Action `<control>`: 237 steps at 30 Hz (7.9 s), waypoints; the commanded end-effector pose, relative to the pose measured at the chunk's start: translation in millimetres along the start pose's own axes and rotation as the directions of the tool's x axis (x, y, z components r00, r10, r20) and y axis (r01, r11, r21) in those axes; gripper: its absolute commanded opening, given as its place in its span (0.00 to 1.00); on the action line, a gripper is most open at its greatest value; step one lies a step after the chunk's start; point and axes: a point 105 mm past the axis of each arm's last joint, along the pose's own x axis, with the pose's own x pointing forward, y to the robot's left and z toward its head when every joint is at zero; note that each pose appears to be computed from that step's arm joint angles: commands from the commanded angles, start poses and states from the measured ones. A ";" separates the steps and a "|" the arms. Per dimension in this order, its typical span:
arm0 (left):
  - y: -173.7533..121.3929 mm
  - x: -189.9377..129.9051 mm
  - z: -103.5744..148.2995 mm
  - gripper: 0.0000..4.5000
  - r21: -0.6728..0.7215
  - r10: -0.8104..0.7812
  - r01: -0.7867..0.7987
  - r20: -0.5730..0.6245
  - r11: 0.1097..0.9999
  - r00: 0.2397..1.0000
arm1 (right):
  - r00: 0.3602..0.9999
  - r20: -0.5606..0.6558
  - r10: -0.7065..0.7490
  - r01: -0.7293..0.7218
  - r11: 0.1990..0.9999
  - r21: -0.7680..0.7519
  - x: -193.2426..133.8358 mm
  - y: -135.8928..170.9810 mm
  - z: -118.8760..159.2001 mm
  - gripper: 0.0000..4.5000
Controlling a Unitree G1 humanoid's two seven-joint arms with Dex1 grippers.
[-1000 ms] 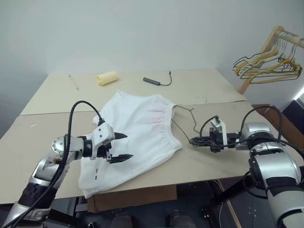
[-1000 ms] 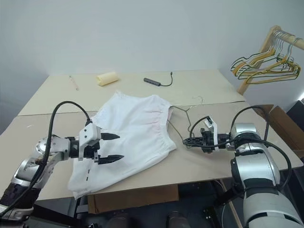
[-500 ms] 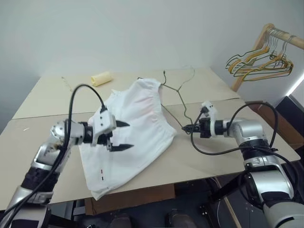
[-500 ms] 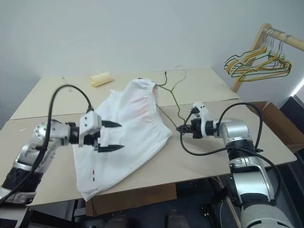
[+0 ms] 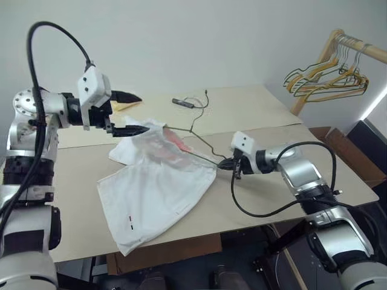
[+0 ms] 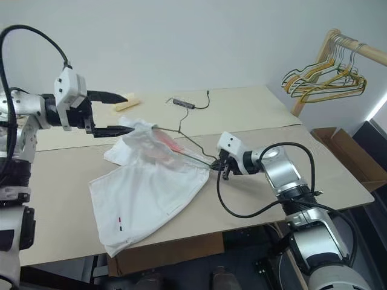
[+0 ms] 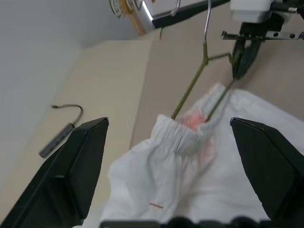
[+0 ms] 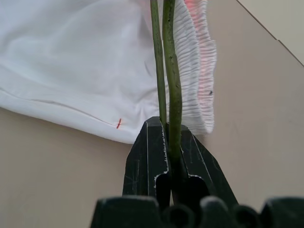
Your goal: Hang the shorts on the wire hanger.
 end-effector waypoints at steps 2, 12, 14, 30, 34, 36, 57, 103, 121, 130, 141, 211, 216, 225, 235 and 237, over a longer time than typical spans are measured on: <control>-0.7 -4.7 -2.9 0.99 0.057 -0.139 0.145 -0.100 0.988 0.985 | 0.998 0.060 0.030 -0.023 0.994 -0.109 2.1 4.6 33.7 0.00; -2.9 6.9 -23.4 0.99 0.044 -0.217 0.232 -0.216 0.972 0.952 | 0.997 0.029 0.073 -0.068 0.986 -0.149 1.4 15.2 38.5 0.00; -4.5 10.1 -26.6 0.99 0.030 -0.229 0.242 -0.218 0.970 0.949 | 0.996 0.032 0.086 -0.080 0.985 -0.150 0.0 17.0 39.4 0.00; -9.5 21.6 -31.3 0.06 -0.019 -0.259 0.260 -0.165 0.966 0.952 | 0.996 0.004 0.089 -0.088 0.985 -0.147 1.8 21.7 35.7 0.00; -10.9 22.3 -31.1 0.00 -0.022 -0.264 0.263 -0.154 0.964 0.952 | 0.998 0.003 0.058 -0.057 0.979 -0.193 4.1 20.0 33.5 0.00; -10.0 21.8 -30.6 0.00 -0.004 -0.257 0.259 -0.156 0.966 0.954 | 1.000 0.018 0.026 -0.020 0.967 -0.253 4.8 18.0 34.4 0.00; -0.1 6.3 -35.4 0.00 0.015 -0.148 0.151 -0.126 0.988 0.981 | 0.944 0.167 -0.285 0.225 0.925 0.306 -75.0 -33.1 3.1 0.99; -15.3 -17.5 -39.8 0.00 -0.059 -0.163 0.157 -0.108 0.986 0.981 | 0.953 0.181 -0.243 0.100 0.816 0.569 -29.8 -26.0 -19.2 0.01; -4.0 1.7 -59.7 0.00 0.058 -0.062 0.079 -0.252 0.995 0.966 | 0.974 0.071 -0.213 0.218 0.973 -0.072 -49.1 -19.3 47.6 0.01; -4.3 11.8 -50.0 0.00 0.084 -0.067 0.084 -0.189 0.993 0.980 | 0.991 0.043 -0.124 0.131 0.953 -0.275 -38.2 -2.0 96.1 0.01; -10.8 10.8 -49.0 0.00 0.089 -0.090 0.106 -0.167 0.990 0.982 | 0.989 0.102 -0.106 0.136 0.920 -0.367 -28.1 6.1 114.8 0.01; 25.4 -22.2 42.6 1.00 -0.174 0.414 -0.383 0.532 0.907 0.738 | 0.798 -0.158 -0.582 0.593 0.708 0.384 -105.8 -60.5 1.9 0.00; -3.1 -11.9 51.6 1.00 -0.185 0.348 -0.296 0.570 0.937 0.744 | 0.617 -0.399 -0.678 0.774 0.431 0.463 -152.5 -76.4 -39.8 0.00; -20.7 5.8 53.6 1.00 -0.191 0.297 -0.228 0.565 0.955 0.769 | 0.230 -0.667 -0.709 0.933 -0.034 0.357 -229.8 -87.5 -71.7 0.00; -16.1 -1.4 58.0 1.00 -0.168 0.296 -0.244 0.585 0.955 0.755 | -0.091 -0.709 -0.699 0.841 -0.435 0.321 -280.2 -94.3 -64.8 0.00; -16.2 -1.1 59.4 1.00 -0.175 0.304 -0.250 0.598 0.952 0.741 | -0.136 -0.711 -0.689 0.816 -0.486 0.314 -284.2 -94.9 -63.9 0.00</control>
